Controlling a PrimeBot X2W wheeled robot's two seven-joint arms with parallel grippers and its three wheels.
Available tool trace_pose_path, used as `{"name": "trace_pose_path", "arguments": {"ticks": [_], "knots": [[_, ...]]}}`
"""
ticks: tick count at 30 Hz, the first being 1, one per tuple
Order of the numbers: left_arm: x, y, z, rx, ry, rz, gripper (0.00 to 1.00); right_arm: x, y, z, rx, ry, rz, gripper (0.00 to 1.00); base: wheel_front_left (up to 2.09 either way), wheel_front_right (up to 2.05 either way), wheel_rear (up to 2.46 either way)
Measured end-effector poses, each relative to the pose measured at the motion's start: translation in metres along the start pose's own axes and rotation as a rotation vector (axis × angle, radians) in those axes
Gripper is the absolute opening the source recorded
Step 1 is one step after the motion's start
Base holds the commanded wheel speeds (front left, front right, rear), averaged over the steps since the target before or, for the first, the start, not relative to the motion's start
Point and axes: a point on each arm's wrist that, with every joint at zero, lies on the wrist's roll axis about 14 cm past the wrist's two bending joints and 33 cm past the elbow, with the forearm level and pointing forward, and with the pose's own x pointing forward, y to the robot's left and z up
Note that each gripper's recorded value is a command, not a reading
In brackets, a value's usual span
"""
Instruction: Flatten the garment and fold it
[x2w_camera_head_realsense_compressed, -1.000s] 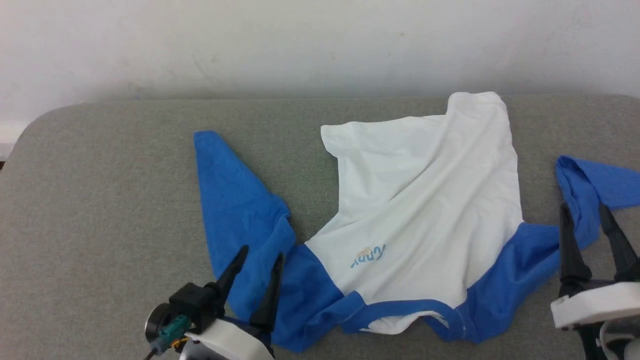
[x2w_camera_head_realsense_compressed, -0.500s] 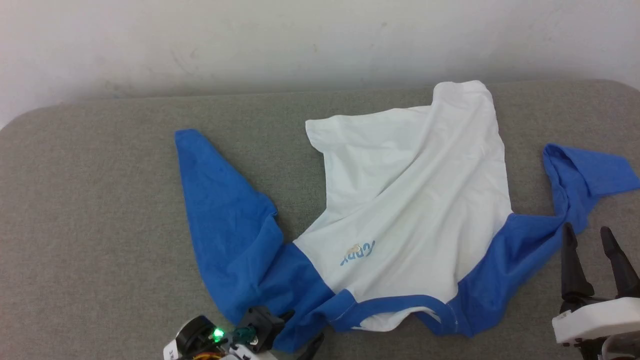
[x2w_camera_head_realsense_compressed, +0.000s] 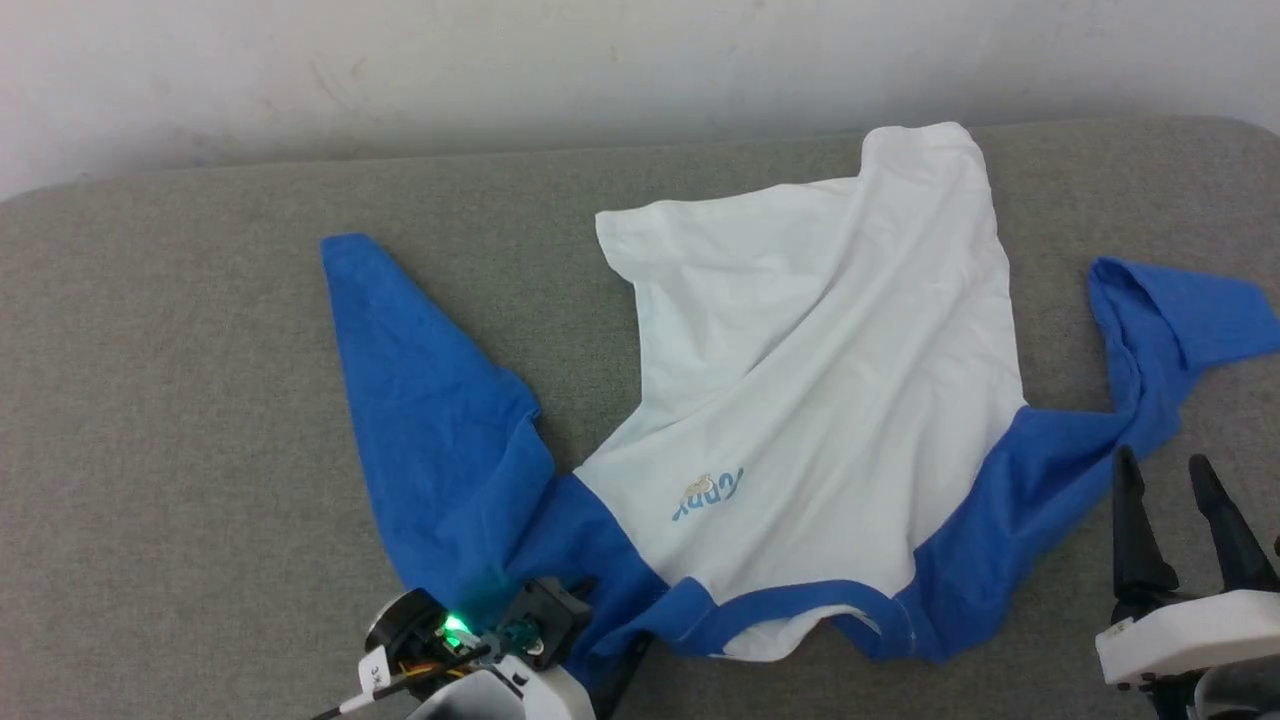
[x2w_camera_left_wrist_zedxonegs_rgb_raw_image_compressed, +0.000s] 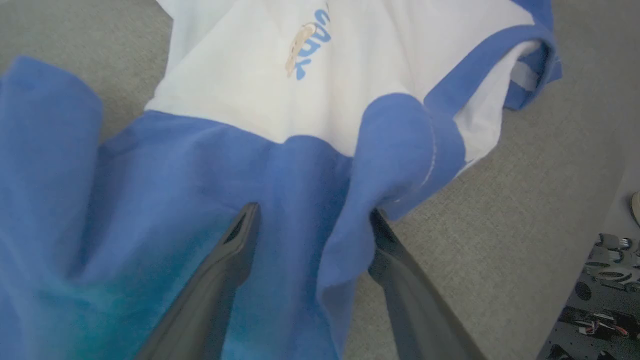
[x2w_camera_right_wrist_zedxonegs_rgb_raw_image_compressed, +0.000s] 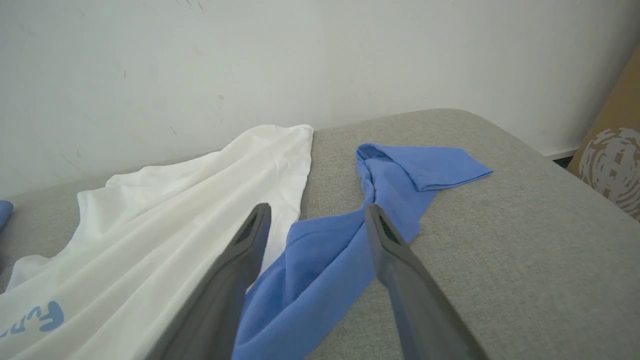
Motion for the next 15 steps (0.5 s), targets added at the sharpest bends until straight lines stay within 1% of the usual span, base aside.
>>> {"name": "trace_pose_path", "arguments": {"ticks": [5, 6, 7, 8, 9, 12, 15], "knots": [[0.006, -0.005, 0.011, -0.008, -0.054, -0.014, 1.00, 0.002, 0.000, -0.004, 0.015, 0.012, -0.004, 1.00, 0.00, 0.00, 0.00], [0.006, -0.006, 0.012, -0.010, -0.059, -0.014, 0.74, 0.001, 0.000, -0.006, 0.018, 0.021, -0.003, 1.00, 0.00, 0.00, 0.00], [0.006, -0.006, 0.012, -0.014, -0.063, -0.016, 0.23, 0.001, 0.001, -0.008, 0.021, 0.028, 0.000, 1.00, 0.00, 0.00, 0.00], [0.007, -0.008, 0.012, -0.021, -0.065, -0.019, 0.23, 0.001, 0.002, -0.009, 0.023, 0.034, 0.004, 1.00, 0.00, 0.00, 0.00], [0.006, -0.010, 0.013, -0.024, -0.073, -0.026, 0.00, 0.001, 0.003, -0.011, 0.024, 0.044, 0.007, 1.00, 0.00, 0.00, 0.00], [0.005, -0.011, 0.021, -0.039, -0.110, -0.026, 0.00, 0.000, 0.011, -0.018, 0.025, 0.079, 0.032, 1.00, 0.00, 0.00, 0.00], [0.001, -0.004, 0.037, -0.061, -0.181, 0.014, 0.00, -0.002, 0.030, -0.024, -0.014, 0.132, 0.114, 1.00, 0.00, 0.00, 0.00]]}}
